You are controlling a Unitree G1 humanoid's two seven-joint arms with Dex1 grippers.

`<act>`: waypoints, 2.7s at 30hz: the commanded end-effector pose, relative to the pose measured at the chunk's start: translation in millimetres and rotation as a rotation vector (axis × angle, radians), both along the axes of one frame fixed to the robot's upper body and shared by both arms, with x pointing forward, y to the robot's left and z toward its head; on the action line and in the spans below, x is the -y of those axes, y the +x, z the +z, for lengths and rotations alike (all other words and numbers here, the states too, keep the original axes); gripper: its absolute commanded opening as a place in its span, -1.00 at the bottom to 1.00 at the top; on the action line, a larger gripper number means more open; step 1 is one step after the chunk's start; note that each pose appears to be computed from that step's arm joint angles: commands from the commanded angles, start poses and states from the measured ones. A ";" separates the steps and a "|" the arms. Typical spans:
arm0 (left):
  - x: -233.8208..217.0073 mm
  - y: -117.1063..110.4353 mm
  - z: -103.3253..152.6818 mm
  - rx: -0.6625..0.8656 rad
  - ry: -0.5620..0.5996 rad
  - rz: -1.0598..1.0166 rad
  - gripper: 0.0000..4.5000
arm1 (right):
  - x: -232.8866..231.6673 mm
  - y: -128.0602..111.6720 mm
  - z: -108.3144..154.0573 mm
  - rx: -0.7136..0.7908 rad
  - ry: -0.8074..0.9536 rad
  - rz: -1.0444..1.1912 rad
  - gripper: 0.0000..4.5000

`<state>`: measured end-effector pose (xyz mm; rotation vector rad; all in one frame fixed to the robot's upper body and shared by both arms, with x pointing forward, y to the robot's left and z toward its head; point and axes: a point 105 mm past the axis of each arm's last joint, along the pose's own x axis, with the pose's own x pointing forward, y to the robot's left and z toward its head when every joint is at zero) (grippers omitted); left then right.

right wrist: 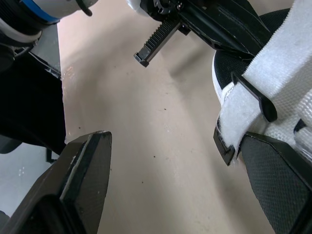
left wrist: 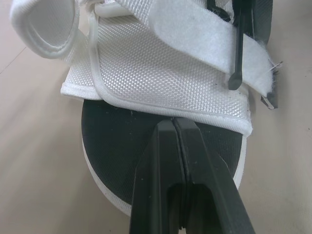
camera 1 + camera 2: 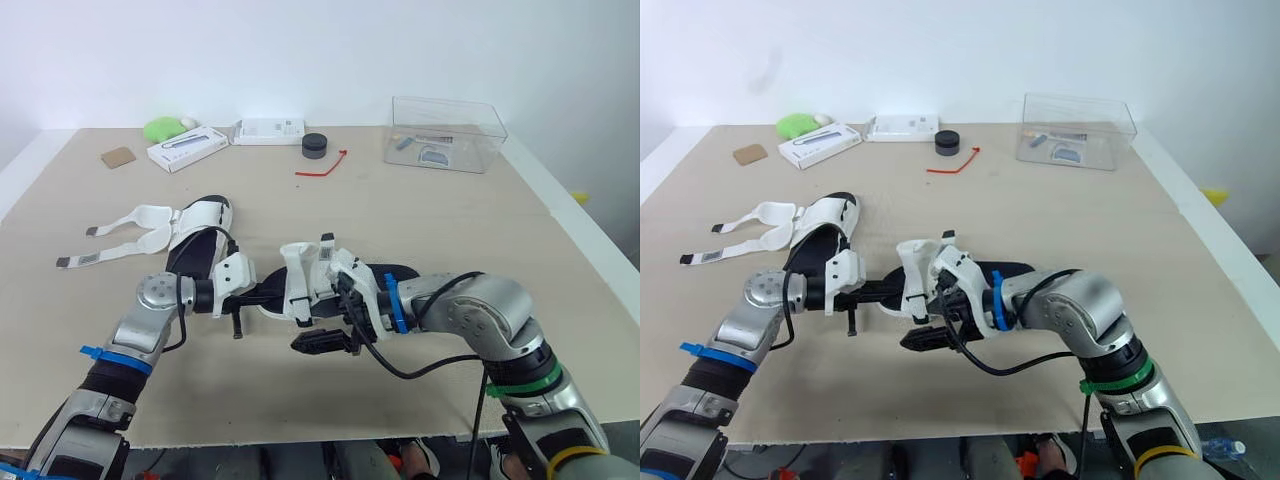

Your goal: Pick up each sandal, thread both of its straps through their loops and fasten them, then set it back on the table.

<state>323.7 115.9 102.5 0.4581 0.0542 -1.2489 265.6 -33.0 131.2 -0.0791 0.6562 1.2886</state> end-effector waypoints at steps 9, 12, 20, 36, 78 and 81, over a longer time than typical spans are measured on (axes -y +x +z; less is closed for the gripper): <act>-7.4 -3.9 -23.4 -0.077 0.066 0.031 -1.00 | 3.5 14.0 -2.9 -0.068 -0.011 -0.111 -0.21; -6.8 -3.3 -23.2 -0.076 0.065 0.030 -1.00 | 4.6 14.7 -2.8 -0.074 -0.011 -0.118 -0.76; -5.8 -2.4 -23.4 -0.075 0.065 0.029 -1.00 | 8.6 -0.7 -0.6 -0.119 -0.019 -0.047 -0.97; -5.1 0.8 -24.0 -0.074 0.070 0.030 -1.00 | 17.2 -58.2 20.8 -0.213 -0.012 0.344 -0.97; -1.8 3.2 -24.4 -0.063 0.060 0.030 -1.00 | -14.4 -6.8 10.0 1.656 -0.081 1.095 1.00; -3.2 2.0 -24.5 -0.065 0.058 0.036 -1.00 | -13.8 -4.4 6.5 1.622 -0.101 1.095 0.76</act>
